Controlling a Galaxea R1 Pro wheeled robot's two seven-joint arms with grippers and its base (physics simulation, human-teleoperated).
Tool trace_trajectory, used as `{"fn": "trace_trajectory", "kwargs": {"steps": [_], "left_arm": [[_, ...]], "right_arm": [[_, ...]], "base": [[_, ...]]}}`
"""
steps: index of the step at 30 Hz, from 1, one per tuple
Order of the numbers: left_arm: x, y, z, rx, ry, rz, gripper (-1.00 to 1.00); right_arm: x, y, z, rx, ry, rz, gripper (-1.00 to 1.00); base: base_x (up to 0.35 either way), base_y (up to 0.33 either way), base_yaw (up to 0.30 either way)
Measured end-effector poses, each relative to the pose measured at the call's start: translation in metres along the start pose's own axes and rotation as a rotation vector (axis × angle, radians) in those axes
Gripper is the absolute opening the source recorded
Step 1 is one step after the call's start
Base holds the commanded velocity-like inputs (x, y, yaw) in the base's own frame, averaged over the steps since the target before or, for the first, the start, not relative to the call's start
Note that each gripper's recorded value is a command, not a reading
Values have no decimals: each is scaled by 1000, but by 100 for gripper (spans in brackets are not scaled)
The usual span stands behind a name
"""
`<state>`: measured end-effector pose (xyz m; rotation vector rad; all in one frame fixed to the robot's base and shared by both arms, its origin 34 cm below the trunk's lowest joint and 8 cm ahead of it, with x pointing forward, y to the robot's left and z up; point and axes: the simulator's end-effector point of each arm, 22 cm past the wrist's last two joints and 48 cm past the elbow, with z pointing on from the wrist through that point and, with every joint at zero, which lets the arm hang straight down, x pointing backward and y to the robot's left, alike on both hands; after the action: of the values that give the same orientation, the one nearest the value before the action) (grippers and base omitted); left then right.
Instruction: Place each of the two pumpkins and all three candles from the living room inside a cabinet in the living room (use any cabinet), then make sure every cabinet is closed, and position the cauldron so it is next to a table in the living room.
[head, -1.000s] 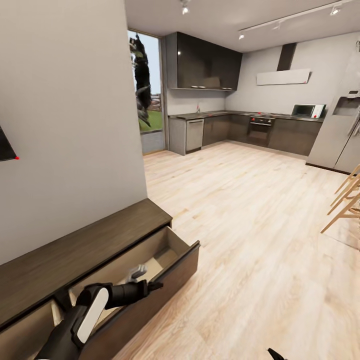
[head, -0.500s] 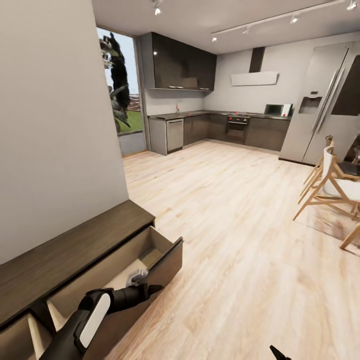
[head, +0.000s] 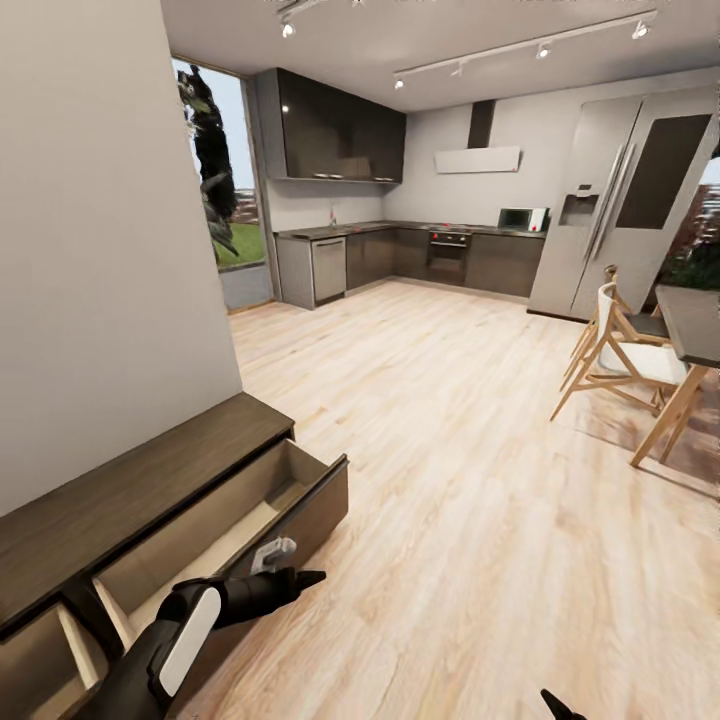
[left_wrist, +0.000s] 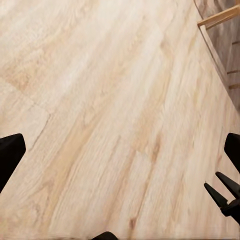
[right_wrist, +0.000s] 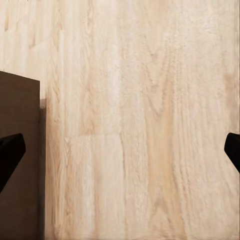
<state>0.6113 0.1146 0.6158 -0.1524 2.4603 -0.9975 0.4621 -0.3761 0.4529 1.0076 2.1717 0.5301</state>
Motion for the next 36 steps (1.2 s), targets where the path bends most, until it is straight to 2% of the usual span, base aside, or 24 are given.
{"fn": "trace_trajectory", "kwargs": {"steps": [6, 18, 23, 30, 36], "left_arm": [[0, 0, 0, 0, -2, 2, 100], [-2, -3, 0, 0, -5, 10, 100], [-6, 1, 0, -24, -12, 47, 100], [1, 1, 6, -62, 11, 101, 100], [3, -8, 12, -56, 14, 115, 100]], "right_arm": [[0, 0, 0, 0, 0, 1, 100], [0, -4, -2, 8, -6, 11, 100], [-1, -5, -2, 11, -9, 14, 100], [-4, -6, -3, 11, -14, 28, 100], [-4, -7, -3, 11, -14, 38, 100]], "base": [[14, 12, -161], [306, -86, -269], [310, -180, -278], [279, -226, -278], [271, -236, -278]]}}
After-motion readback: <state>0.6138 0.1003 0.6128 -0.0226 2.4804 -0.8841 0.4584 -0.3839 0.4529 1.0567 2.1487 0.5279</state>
